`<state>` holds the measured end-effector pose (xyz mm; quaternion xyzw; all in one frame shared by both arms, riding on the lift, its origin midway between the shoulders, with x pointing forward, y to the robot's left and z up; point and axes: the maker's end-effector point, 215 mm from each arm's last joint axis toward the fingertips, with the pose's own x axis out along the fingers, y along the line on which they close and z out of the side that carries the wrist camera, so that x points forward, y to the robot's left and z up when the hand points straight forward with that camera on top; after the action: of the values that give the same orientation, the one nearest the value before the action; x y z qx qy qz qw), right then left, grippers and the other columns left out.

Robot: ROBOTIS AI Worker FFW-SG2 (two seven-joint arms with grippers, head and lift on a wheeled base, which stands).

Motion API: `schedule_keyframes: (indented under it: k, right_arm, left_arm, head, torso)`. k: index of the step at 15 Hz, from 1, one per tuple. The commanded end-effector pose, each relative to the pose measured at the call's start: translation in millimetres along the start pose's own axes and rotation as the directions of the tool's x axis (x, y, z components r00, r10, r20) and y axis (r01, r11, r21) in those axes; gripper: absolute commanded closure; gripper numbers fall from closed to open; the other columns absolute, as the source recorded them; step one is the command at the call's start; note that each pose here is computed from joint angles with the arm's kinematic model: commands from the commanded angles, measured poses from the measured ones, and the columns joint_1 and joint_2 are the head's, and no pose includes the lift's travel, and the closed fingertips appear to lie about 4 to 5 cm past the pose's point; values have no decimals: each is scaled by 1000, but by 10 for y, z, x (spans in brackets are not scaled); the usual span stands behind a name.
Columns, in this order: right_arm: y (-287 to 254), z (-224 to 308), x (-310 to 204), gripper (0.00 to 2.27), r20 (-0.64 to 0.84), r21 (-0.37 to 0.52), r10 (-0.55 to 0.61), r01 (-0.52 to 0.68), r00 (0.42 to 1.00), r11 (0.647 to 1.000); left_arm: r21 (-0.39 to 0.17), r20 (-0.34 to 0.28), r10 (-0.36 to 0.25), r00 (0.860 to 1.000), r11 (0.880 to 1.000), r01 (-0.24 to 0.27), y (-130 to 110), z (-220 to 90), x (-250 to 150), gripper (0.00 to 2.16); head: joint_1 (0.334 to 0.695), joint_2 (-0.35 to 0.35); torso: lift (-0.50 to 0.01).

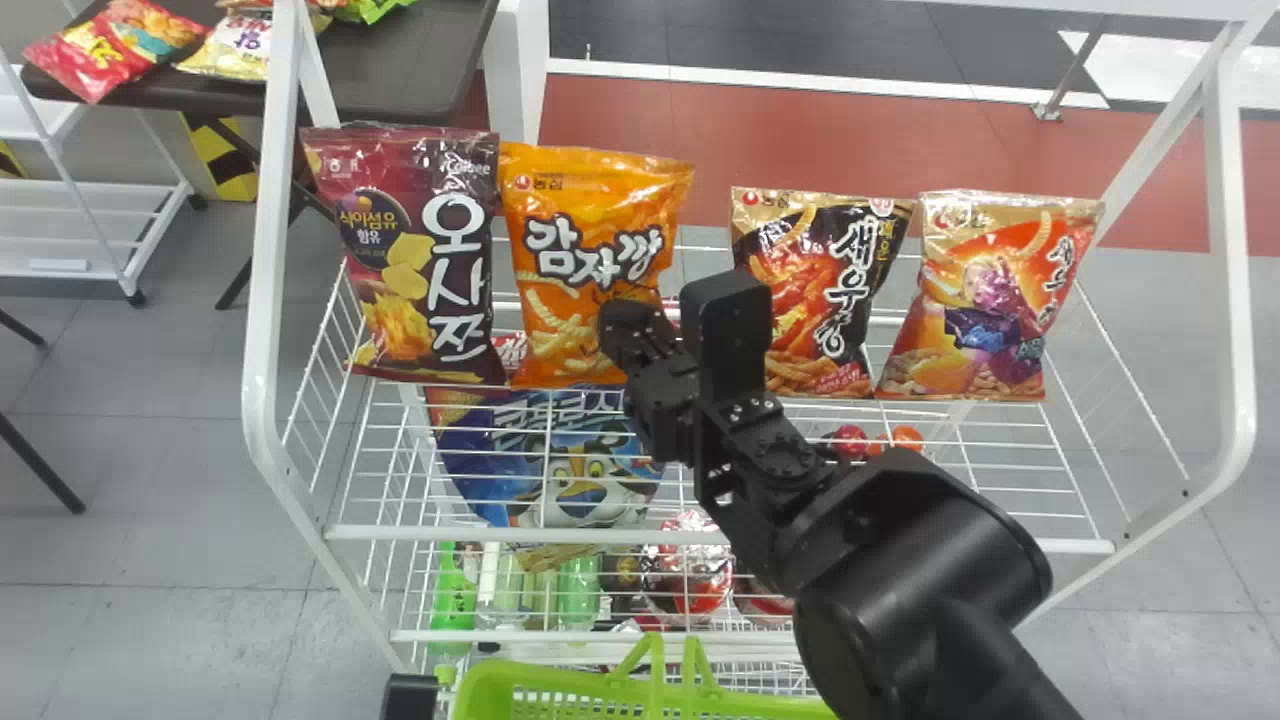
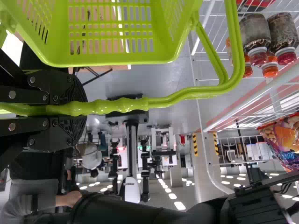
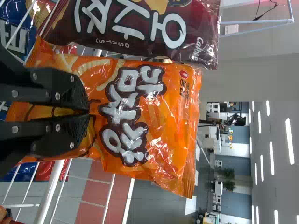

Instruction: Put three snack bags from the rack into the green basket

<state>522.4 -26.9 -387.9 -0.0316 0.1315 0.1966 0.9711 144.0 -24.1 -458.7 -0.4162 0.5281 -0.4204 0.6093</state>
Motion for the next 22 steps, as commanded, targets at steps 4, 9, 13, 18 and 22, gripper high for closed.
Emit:
schedule_keyframes:
  k: [4,9,13,18,22]
  right_arm:
    - [-4,77,-479,2010,34,26,1,-2,999,1000]
    - [-32,270,-1169,2010,64,22,-13,11,998,1000]
    - [-262,203,-1649,2010,-28,-42,-49,48,998,998]
    - [-652,-272,-2266,2010,-271,-195,-115,63,956,979]
    - [-797,-574,-2673,2010,-447,-271,-147,23,882,962]
  left_arm:
    - [3,6,-11,1000,1000,10,-31,24,-10,1865]
    - [10,9,-17,1000,1000,17,-67,36,-16,1865]
    - [12,9,-23,1000,1000,23,-88,36,-17,1865]
    - [26,48,-19,999,999,18,-44,166,-95,1865]
    - [18,76,-16,997,1000,14,2,243,-195,1865]
  head:
    - [695,-105]
    - [695,-155]
    - [695,-211]
    - [695,-350]
    - [695,-350]
  torso:
    - [0]
    - [0]
    - [0]
    - [0]
    - [0]
